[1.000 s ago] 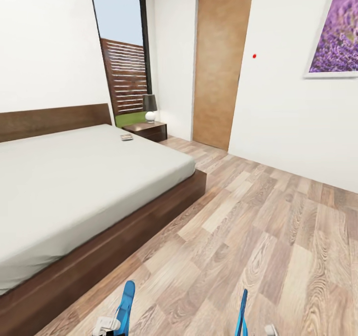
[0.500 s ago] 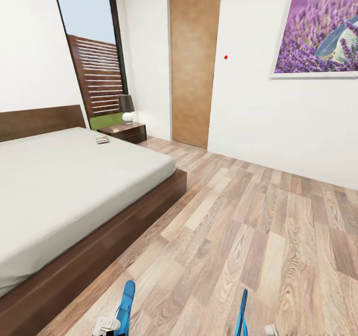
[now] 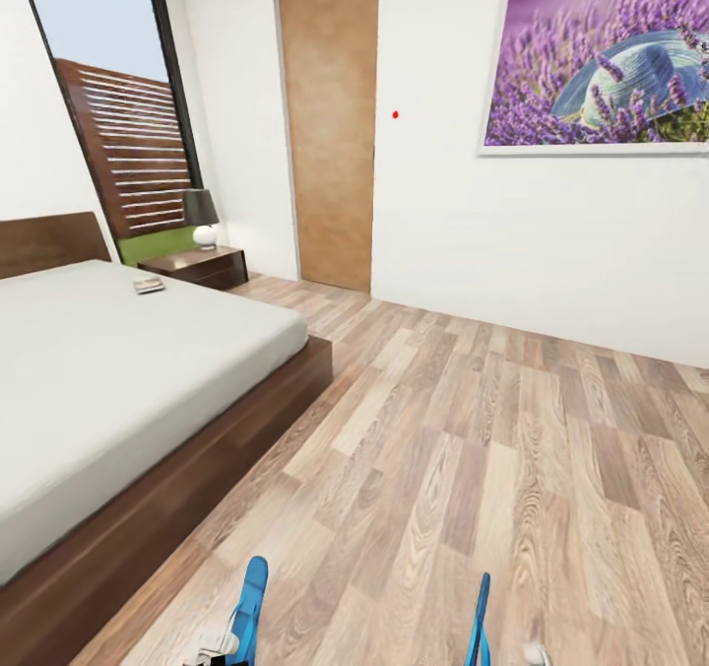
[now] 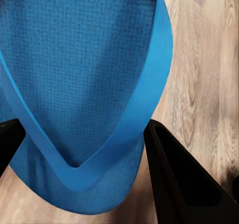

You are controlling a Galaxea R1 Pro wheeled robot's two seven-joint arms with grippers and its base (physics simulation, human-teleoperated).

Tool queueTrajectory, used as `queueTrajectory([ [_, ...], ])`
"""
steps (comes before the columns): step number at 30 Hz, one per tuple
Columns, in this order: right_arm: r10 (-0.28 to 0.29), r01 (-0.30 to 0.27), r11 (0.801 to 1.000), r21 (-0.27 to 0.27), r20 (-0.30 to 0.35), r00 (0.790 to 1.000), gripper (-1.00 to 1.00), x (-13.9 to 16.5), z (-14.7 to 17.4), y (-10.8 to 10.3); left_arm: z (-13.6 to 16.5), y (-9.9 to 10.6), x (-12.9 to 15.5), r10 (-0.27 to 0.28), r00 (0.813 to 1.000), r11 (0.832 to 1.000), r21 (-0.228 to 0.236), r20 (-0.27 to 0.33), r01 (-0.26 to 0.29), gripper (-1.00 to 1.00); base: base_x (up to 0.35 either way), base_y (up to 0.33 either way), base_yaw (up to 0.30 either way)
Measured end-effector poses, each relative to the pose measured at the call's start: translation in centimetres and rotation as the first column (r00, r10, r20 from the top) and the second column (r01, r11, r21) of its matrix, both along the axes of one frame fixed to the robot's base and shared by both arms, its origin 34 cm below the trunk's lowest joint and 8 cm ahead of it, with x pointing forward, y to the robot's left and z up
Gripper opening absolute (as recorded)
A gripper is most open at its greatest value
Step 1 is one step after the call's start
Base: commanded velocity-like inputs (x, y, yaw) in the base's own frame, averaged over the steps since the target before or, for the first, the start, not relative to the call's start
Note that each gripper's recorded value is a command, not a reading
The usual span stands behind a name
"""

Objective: In the bedroom, move the book from the bed onto either nightstand, and place the two sandals side by side next to the bed.

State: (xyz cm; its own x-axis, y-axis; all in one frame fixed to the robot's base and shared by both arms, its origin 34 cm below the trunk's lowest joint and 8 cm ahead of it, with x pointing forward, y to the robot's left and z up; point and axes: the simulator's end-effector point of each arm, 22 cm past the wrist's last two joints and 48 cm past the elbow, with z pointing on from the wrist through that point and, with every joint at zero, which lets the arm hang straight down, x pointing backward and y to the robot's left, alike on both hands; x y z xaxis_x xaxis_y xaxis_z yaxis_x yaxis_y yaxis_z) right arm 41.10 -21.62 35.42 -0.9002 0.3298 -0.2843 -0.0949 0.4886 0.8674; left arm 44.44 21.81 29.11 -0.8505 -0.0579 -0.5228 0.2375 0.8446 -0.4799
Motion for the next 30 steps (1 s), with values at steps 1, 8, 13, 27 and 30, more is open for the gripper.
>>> queueTrajectory([
  [1, 0.000, 0.000, 1.000, 0.000, 0.000, 1.000, -1.00, 0.00, 0.00, 0.00, 0.00, -0.02, 0.00, 0.000, 1.000, 1.000, 0.000, 0.000, 0.000, -1.00, 0.000, 0.000, -0.284],
  [8, 0.000, 0.000, 1.000, 0.000, 0.000, 1.000, -1.00, 0.00, 0.00, 0.00, 0.01, -0.02, 0.00, 0.000, 1.000, 1.000, 0.000, 0.000, 0.000, -1.00, 0.000, 0.000, -0.284],
  [13, 0.000, 0.000, 1.000, 0.000, 0.000, 1.000, -1.00, 0.00, 0.00, 0.00, 0.00, -0.02, 0.00, 0.000, 1.000, 1.000, 0.000, 0.000, 0.000, -1.00, 0.000, 0.000, -0.284],
  [27, 0.000, 0.000, 1.000, 0.000, 0.000, 1.000, -1.00, 0.01, 0.00, 0.00, 0.01, -0.03, -0.01, 0.000, 1.000, 1.000, -0.001, 0.000, 0.000, -1.00, 0.000, 0.000, -0.270],
  [30, 0.000, 0.000, 1.000, 0.000, 0.000, 1.000, -1.00, 0.00, 0.00, 0.01, 0.01, -0.05, -0.01, 0.000, 1.000, 1.000, -0.001, 0.000, 0.000, -1.00, 0.000, 0.000, -0.076],
])
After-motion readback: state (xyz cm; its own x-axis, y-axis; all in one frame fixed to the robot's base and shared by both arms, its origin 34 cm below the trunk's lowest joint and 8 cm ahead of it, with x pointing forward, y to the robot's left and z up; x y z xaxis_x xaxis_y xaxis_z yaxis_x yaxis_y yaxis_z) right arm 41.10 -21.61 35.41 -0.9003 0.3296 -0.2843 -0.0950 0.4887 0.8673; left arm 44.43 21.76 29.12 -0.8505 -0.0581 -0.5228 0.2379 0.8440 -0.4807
